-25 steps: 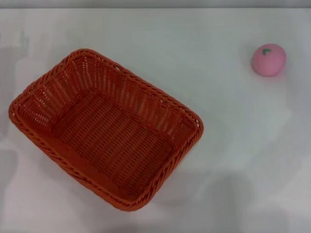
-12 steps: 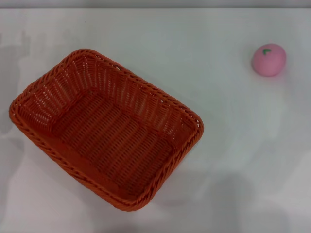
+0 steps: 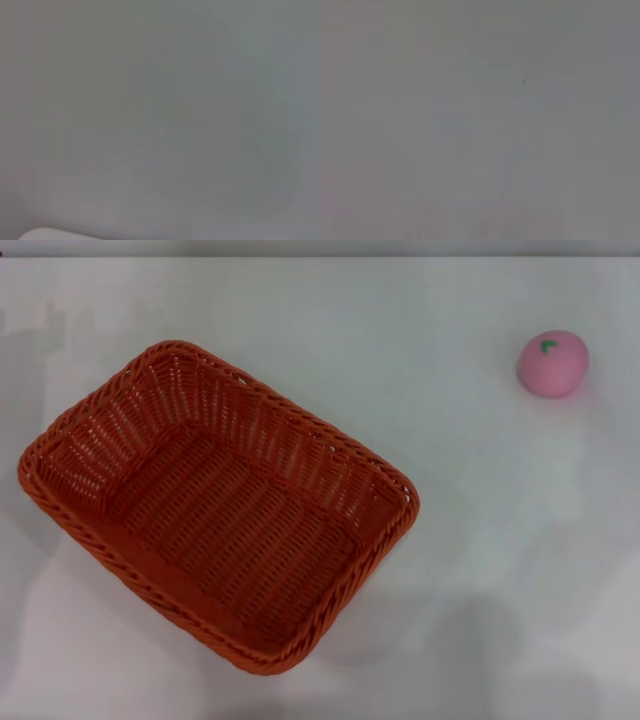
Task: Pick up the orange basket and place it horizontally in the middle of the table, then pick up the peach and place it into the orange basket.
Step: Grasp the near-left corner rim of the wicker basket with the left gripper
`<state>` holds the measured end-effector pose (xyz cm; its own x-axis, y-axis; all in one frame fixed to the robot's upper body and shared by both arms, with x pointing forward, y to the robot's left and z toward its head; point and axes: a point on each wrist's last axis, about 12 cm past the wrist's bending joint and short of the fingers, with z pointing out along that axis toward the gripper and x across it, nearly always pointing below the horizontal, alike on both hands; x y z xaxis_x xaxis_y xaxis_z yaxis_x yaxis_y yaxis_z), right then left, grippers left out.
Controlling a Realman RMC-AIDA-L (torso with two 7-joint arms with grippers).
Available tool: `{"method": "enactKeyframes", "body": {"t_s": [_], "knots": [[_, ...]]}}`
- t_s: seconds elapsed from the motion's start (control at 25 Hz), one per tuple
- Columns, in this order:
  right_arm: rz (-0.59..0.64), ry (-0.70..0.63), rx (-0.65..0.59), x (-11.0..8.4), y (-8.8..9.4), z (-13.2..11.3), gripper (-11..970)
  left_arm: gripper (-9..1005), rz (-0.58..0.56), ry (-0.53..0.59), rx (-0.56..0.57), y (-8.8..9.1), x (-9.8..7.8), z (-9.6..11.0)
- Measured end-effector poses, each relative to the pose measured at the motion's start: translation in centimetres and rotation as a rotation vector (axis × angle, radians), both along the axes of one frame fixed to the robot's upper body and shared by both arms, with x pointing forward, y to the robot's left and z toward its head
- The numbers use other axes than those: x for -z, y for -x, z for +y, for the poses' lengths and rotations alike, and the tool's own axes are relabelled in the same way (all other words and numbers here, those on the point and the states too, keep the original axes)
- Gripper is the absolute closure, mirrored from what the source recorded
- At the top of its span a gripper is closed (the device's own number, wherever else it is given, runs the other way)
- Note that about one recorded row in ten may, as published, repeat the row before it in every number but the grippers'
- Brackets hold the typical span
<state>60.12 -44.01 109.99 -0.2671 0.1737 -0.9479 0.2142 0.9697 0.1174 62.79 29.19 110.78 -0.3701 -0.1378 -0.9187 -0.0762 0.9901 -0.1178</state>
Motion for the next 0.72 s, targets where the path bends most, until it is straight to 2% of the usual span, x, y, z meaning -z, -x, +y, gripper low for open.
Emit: {"method": "enactKeyframes", "body": {"t_s": [0.36, 0.64, 0.72], "knots": [[0.050, 0.032, -0.044, -0.9, -0.7, -0.1, 461, 362, 0.114, 0.013, -0.019, -0.5, -1.9, -0.5], [0.100, -0.025, -0.039, -1.8, -1.1, -1.2, 460, 363, 0.228, 0.019, -0.049, -1.0, -3.5, -0.6], [0.140, -0.034, -0.030, -2.3, -1.3, -1.8, 460, 363, 0.271, 0.014, -0.055, -1.1, -4.5, -0.7]]}}
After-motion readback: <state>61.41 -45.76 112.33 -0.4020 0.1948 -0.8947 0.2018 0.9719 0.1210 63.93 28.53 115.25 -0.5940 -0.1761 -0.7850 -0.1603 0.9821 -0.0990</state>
